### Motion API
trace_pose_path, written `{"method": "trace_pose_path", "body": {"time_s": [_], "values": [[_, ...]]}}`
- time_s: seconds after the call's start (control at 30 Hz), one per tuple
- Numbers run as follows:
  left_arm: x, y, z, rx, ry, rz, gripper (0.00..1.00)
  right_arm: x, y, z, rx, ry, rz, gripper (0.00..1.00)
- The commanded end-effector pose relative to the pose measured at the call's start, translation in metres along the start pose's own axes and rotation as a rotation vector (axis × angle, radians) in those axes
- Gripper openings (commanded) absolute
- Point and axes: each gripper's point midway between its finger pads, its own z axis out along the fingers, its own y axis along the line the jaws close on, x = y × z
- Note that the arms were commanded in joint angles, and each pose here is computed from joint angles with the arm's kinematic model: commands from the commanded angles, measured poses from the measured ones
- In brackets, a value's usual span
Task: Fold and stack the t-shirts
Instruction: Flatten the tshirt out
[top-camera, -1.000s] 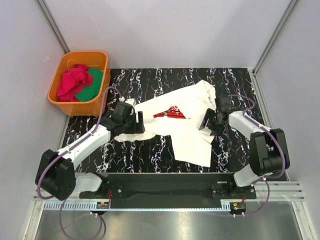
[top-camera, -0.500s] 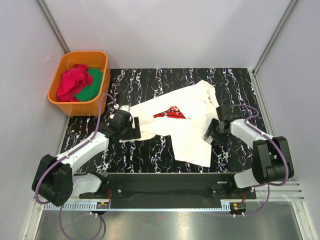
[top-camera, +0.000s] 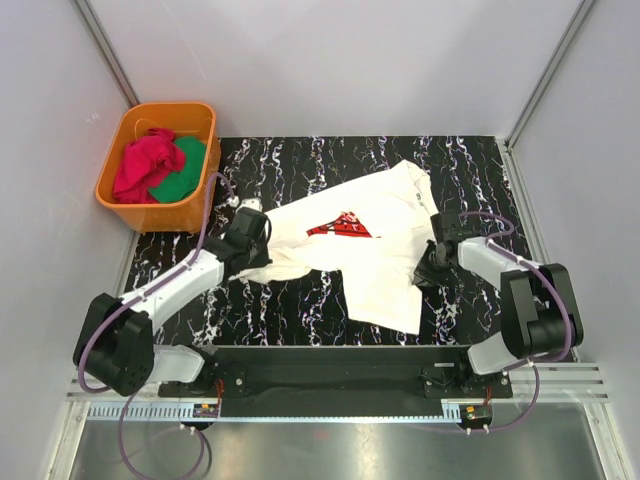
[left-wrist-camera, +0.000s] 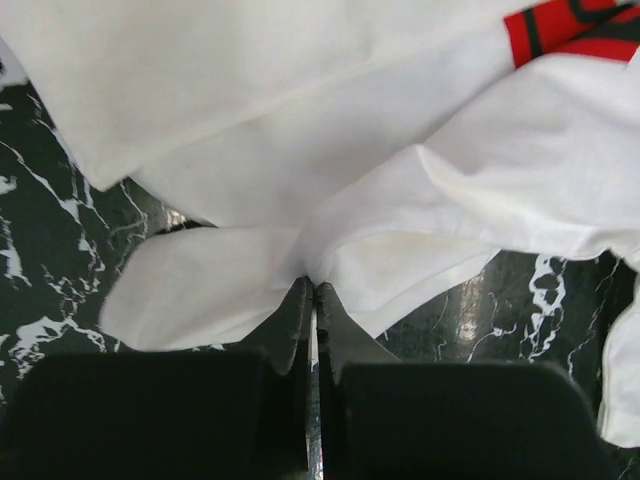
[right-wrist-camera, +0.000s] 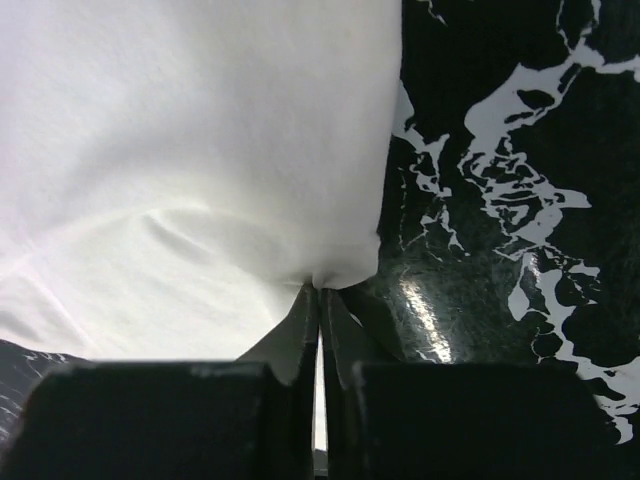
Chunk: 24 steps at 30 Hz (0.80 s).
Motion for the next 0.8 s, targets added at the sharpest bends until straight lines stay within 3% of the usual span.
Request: {"method": "trace_pose_path", "body": {"time_s": [0.0,0.1,0.2,0.33,0.4,0.43,0.5,0.63,0.67,0.77], "values": [[-0.062,0.000,-0.027,-0.064,-0.172,-0.016,0.00,-0.029,0.029,-0.007,-0.072,-0.057,0.011,0.00],[-0.083,-0.003,-0.063,-0.113,-0.244,0.000,0.00,-0.038,0.020,-0.024,-0.006,-0.102,0.009,0.00],[-0.061,-0.035,-0.079,-0.084,-0.223,0.046,0.00,-0.042,0.010,-0.039,0.050,-0.132,-0.002,0.00],[0.021,-0.103,-0.076,0.073,-0.064,0.113,0.00,-0.036,0.012,-0.047,0.027,-0.123,0.001,0.00],[0.048,-0.116,-0.074,0.089,-0.019,0.116,0.00,-0.034,0.009,-0.050,0.035,-0.124,-0.006,0.00],[0.069,-0.124,-0.077,0.108,0.005,0.166,0.05,-0.036,0.007,-0.051,0.046,-0.134,-0.010,0.01],[0.086,-0.124,-0.084,0.117,0.025,0.194,0.23,-0.039,0.004,-0.055,0.062,-0.142,-0.016,0.01],[0.077,-0.083,-0.116,0.073,-0.032,0.133,0.32,-0.046,0.008,-0.063,0.046,-0.163,-0.031,0.02],[0.070,-0.067,-0.131,0.102,-0.065,0.091,0.48,-0.047,0.009,-0.063,0.040,-0.170,-0.034,0.04],[0.049,-0.046,-0.144,0.144,-0.154,-0.013,0.80,-0.050,0.018,-0.062,0.003,-0.165,-0.052,0.07]]}}
